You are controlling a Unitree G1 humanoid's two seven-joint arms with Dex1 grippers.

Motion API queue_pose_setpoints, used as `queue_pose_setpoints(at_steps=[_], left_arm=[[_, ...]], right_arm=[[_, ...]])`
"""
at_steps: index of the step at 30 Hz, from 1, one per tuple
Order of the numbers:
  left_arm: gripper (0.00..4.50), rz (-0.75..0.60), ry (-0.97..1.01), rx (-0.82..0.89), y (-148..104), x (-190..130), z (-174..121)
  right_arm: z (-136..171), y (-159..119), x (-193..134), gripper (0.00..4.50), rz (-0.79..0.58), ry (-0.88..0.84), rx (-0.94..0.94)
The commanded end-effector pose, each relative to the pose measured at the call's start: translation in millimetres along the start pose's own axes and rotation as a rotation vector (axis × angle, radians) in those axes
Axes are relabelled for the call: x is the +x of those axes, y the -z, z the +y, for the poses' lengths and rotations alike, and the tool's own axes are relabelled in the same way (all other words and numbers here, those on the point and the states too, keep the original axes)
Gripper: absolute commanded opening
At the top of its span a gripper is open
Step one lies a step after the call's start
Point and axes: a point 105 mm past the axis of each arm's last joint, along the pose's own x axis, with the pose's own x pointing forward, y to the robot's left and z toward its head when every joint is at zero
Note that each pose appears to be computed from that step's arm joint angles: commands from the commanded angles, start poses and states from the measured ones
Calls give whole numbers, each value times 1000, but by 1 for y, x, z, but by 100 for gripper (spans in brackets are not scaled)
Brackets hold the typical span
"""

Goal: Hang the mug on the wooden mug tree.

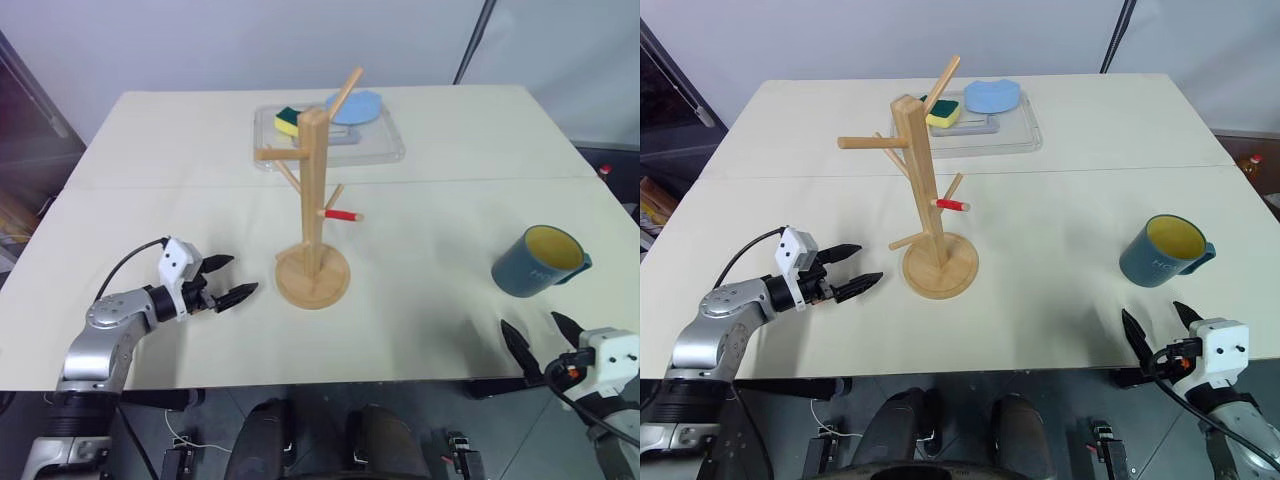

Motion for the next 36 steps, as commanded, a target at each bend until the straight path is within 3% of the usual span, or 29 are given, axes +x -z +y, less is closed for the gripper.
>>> queue_pose_setpoints(at_steps=[1, 9, 17, 24, 36], left_arm=[[450, -31, 9, 38, -11, 1, -1], [450, -35, 76, 35, -12, 3, -16], [450, -101, 431, 16, -33, 8, -93], [450, -115, 608, 155, -44, 26, -137], [450, -125, 587, 207, -43, 31, -134]], right_arm=[[-6, -9, -2, 446, -32, 15, -29], [-10, -10, -3, 446, -33, 26, -38], [-36, -13, -12, 446, -44, 137, -75], [-70, -16, -6, 446, -51, 267, -84], [-103, -23, 30, 446, -57, 302, -84]])
